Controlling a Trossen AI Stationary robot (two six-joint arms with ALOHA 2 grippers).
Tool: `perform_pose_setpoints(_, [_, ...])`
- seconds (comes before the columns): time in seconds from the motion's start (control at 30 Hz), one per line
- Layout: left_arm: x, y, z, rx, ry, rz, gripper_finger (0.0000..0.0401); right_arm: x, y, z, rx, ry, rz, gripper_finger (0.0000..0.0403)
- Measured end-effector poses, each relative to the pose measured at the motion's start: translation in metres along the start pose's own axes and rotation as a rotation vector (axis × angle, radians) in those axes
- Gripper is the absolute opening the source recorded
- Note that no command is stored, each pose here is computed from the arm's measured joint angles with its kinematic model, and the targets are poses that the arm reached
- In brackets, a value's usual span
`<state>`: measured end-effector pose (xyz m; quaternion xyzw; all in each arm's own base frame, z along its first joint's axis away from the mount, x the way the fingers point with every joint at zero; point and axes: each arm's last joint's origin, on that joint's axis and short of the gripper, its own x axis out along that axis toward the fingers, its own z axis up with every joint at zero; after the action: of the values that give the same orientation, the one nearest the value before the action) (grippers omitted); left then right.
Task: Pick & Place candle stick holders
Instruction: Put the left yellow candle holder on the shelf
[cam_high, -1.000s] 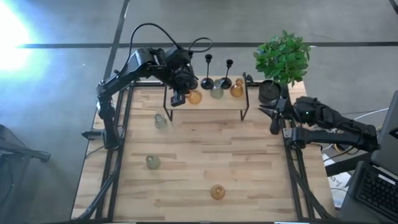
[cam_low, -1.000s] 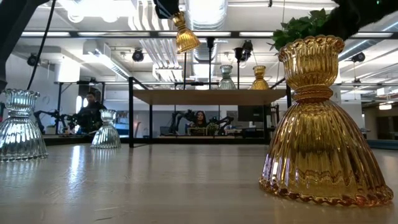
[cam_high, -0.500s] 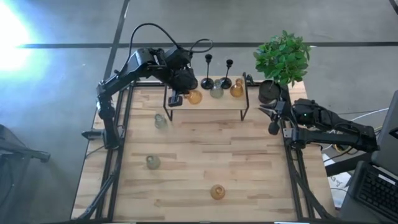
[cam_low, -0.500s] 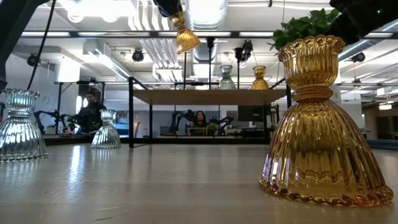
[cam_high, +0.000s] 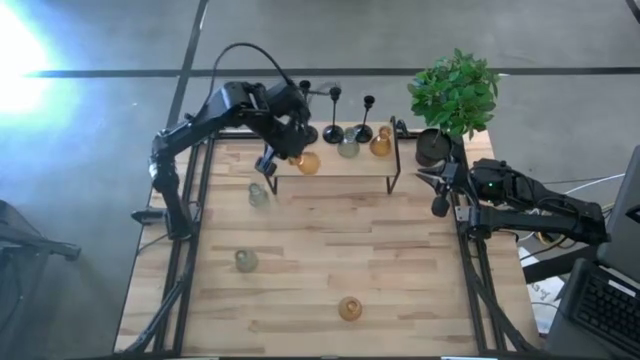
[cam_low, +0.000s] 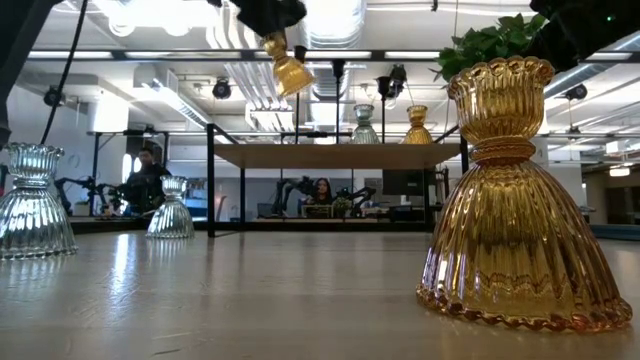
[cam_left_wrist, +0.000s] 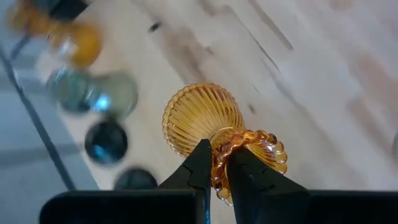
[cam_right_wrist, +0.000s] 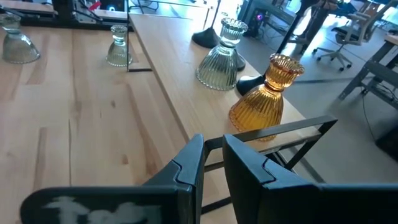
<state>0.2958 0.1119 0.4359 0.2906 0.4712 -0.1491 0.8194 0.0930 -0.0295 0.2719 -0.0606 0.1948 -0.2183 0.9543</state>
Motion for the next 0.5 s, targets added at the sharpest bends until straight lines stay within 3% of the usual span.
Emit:
perform_pose_setpoints(0.17, [0.012,-0.003,-0.001,0.378,0.015,-0.046,0.0031,0.0,0.0,0.0,0.0,0.0,0.0,0.0052])
perform_pose_setpoints(0.5, [0.022,-0.005,0.002,0.478,-0.048,-0.079,0.0031,0.0,0.0,0.0,0.0,0.0,0.0,0.0052])
